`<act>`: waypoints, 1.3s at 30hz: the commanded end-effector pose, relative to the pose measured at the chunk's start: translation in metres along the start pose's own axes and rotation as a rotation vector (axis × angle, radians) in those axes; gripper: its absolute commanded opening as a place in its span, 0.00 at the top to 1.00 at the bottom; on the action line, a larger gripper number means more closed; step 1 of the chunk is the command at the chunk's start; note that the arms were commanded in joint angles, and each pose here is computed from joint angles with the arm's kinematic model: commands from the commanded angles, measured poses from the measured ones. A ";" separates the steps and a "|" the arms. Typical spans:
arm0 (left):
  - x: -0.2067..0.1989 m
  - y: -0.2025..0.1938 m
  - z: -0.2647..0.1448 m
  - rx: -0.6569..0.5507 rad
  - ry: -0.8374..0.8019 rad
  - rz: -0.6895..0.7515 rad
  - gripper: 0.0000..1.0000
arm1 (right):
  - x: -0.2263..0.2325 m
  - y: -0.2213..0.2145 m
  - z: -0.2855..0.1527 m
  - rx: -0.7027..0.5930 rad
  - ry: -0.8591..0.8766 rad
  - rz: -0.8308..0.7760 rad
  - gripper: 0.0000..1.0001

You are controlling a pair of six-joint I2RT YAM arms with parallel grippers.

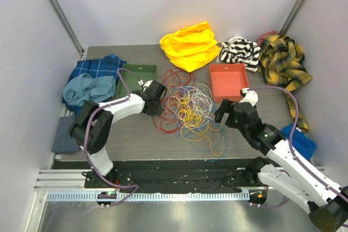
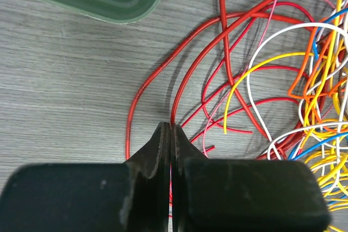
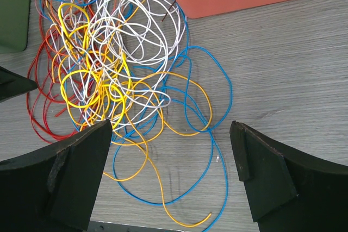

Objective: Untangle the cables

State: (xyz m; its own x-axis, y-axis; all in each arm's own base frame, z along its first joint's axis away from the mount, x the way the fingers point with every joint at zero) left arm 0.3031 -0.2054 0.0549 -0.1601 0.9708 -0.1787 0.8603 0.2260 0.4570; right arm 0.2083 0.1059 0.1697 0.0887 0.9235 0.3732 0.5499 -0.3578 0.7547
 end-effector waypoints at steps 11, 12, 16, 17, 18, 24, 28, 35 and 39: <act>-0.005 0.015 -0.014 -0.076 -0.032 0.006 0.37 | 0.004 0.002 -0.003 -0.013 0.032 0.004 0.00; -0.005 0.015 -0.014 -0.078 -0.030 0.006 0.37 | 0.004 0.002 -0.003 -0.013 0.036 0.003 0.00; -0.008 0.016 -0.010 -0.073 -0.028 0.007 0.41 | 0.004 0.001 -0.002 -0.010 0.036 0.003 0.00; -0.007 0.014 -0.005 -0.064 -0.018 0.012 0.42 | 0.005 0.001 -0.002 -0.008 0.037 0.002 0.00; -0.008 0.014 -0.003 -0.064 -0.013 0.011 0.43 | 0.004 0.000 -0.001 -0.007 0.034 0.001 0.00; -0.004 0.009 0.015 -0.040 0.034 0.021 0.59 | 0.005 -0.001 0.000 -0.004 0.036 -0.004 0.00; 0.000 0.004 0.023 -0.023 0.062 0.025 0.71 | 0.005 -0.001 0.000 0.000 0.035 -0.008 0.00; -0.003 0.011 -0.001 -0.075 0.060 0.039 1.00 | 0.006 0.001 -0.001 -0.003 0.043 -0.003 0.00; -0.018 0.041 -0.086 -0.220 -0.009 0.065 1.00 | 0.007 0.001 -0.004 -0.006 0.054 0.005 0.00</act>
State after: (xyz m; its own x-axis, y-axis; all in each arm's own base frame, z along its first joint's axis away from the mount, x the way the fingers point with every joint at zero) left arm 0.3081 -0.2081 0.0585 -0.1486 0.9823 -0.1137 0.8440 0.1859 0.5031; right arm 0.2050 0.1083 0.1665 0.0701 0.9219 0.3811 0.5655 -0.3514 0.7462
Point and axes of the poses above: each gripper's point midway between its finger pads, its own z axis out along the fingers, its own x axis along the line the jaws close on, y = z × x, the point moved 3 cm from there along -z, back along the fingers, and after that the axes turned 4 degrees about z, right-handed, at the moved point
